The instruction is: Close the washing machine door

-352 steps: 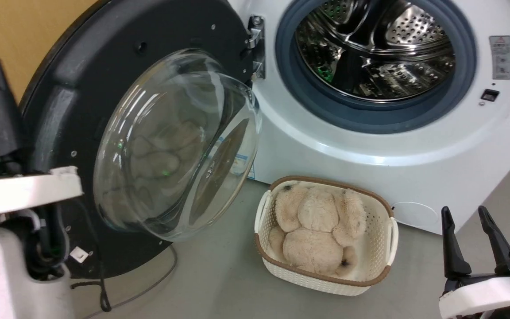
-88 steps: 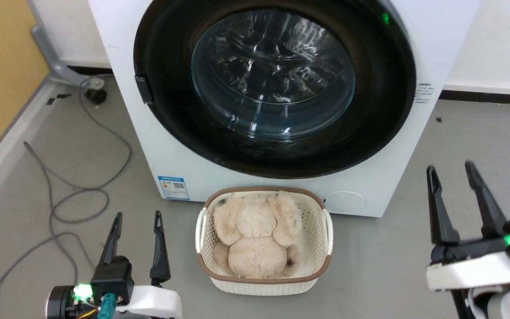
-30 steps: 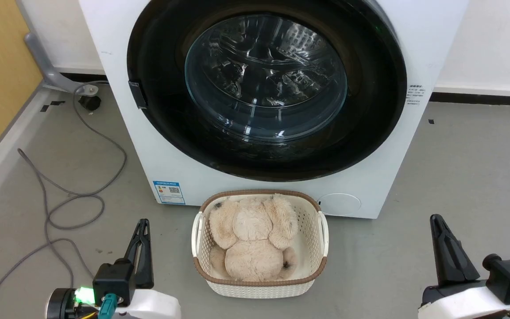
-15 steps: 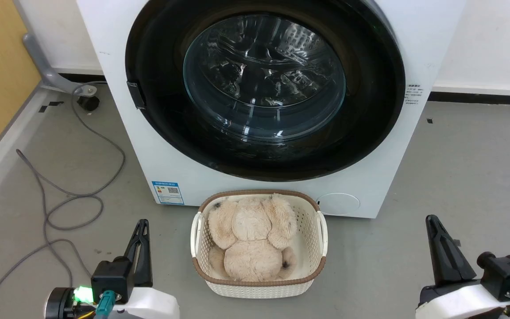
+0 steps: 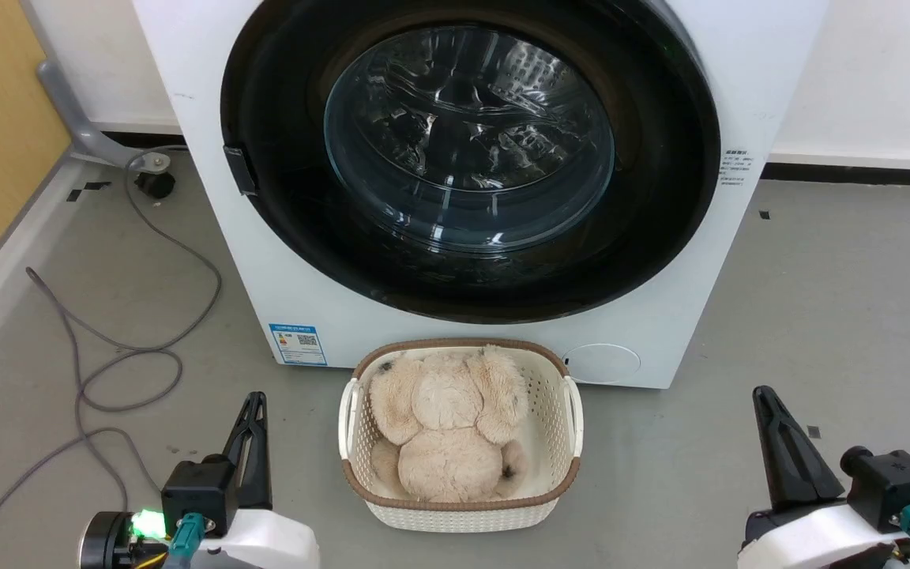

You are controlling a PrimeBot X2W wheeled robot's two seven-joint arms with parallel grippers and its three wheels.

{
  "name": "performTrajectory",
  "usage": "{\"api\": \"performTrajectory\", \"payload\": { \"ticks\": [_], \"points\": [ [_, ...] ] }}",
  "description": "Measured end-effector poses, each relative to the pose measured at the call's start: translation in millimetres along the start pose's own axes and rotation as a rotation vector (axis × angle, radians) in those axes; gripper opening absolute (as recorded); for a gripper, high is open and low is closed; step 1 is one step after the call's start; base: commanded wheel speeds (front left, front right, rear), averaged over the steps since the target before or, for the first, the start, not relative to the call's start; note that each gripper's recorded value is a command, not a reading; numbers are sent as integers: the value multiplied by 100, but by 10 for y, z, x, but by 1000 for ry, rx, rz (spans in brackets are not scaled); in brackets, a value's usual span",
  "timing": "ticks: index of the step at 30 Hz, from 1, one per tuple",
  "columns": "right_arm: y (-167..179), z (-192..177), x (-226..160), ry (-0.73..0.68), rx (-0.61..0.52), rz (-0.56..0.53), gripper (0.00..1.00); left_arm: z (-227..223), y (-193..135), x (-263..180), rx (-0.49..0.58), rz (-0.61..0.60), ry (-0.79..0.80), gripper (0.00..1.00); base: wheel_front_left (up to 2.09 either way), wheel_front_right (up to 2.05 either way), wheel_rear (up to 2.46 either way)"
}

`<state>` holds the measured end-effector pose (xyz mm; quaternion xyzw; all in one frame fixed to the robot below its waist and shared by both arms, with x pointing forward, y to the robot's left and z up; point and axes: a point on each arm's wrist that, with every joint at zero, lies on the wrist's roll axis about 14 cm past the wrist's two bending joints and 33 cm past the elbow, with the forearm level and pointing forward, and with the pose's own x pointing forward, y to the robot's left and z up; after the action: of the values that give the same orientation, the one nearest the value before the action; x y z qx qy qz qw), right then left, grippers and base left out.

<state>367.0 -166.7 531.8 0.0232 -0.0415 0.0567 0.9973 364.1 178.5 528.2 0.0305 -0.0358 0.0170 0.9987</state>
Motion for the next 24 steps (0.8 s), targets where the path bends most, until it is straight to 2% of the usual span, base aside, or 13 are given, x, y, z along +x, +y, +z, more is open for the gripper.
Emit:
{"api": "performTrajectory", "payload": {
  "ticks": [24],
  "points": [
    [20,-58,-1,49,-32,8,0,-26,-2,21,-6,-14,34,0,0,0,0]
  ]
}}
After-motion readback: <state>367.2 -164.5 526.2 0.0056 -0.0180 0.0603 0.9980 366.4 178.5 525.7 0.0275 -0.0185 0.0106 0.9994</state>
